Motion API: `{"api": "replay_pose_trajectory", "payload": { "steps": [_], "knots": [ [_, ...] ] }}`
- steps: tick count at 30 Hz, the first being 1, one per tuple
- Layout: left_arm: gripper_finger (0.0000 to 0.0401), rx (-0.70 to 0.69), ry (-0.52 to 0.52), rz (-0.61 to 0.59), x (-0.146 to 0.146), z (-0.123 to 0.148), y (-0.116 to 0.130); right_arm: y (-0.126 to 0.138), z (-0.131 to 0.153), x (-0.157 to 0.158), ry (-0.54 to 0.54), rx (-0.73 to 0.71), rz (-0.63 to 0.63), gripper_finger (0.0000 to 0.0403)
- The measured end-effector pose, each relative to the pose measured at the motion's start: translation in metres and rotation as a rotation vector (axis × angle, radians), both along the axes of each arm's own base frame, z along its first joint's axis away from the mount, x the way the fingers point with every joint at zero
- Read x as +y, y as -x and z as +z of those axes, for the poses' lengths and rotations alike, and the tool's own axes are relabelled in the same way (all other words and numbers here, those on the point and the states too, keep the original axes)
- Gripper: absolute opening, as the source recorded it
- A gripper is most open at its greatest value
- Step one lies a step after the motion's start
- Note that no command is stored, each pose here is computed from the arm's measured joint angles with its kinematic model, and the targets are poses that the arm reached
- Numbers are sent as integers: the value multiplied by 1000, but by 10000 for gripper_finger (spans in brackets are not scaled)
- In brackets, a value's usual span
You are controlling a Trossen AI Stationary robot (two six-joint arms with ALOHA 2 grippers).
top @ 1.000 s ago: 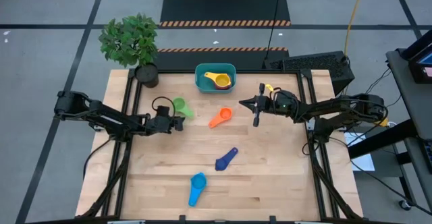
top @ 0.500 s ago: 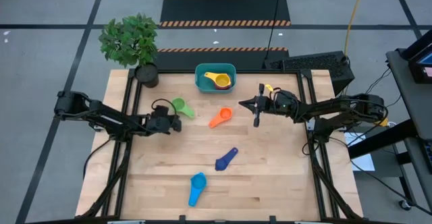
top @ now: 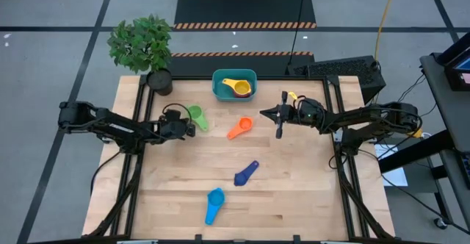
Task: Nest measuring cups in basket
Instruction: Stack the green measuring cup on top of the yellow measuring cup in the blue bin
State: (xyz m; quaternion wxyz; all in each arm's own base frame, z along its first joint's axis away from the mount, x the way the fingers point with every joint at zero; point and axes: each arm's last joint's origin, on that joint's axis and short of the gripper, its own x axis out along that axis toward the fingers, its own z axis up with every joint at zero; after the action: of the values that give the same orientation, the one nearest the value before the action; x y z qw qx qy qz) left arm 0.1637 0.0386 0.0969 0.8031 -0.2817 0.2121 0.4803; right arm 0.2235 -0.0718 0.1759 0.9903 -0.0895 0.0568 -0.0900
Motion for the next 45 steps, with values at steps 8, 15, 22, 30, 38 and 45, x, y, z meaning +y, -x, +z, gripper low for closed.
{"api": "replay_pose_trajectory", "payload": {
  "steps": [8,15,22,30,38,45],
  "knots": [
    [25,-137,96,-113,-3,17,-2,1,-5,0,-17,50,0,0],
    [26,-224,195,-140,-15,20,-4,1,-6,0,-21,61,0,0],
    [27,-207,221,-119,-25,12,-5,1,-6,0,-22,64,0,0],
    [27,-159,111,-8,-10,9,-3,1,-7,0,-26,64,1,0],
    [26,-72,-19,107,12,9,4,1,-7,0,-27,66,1,0],
    [26,-76,20,52,15,10,3,1,-8,1,-31,79,1,0]
  ]
}}
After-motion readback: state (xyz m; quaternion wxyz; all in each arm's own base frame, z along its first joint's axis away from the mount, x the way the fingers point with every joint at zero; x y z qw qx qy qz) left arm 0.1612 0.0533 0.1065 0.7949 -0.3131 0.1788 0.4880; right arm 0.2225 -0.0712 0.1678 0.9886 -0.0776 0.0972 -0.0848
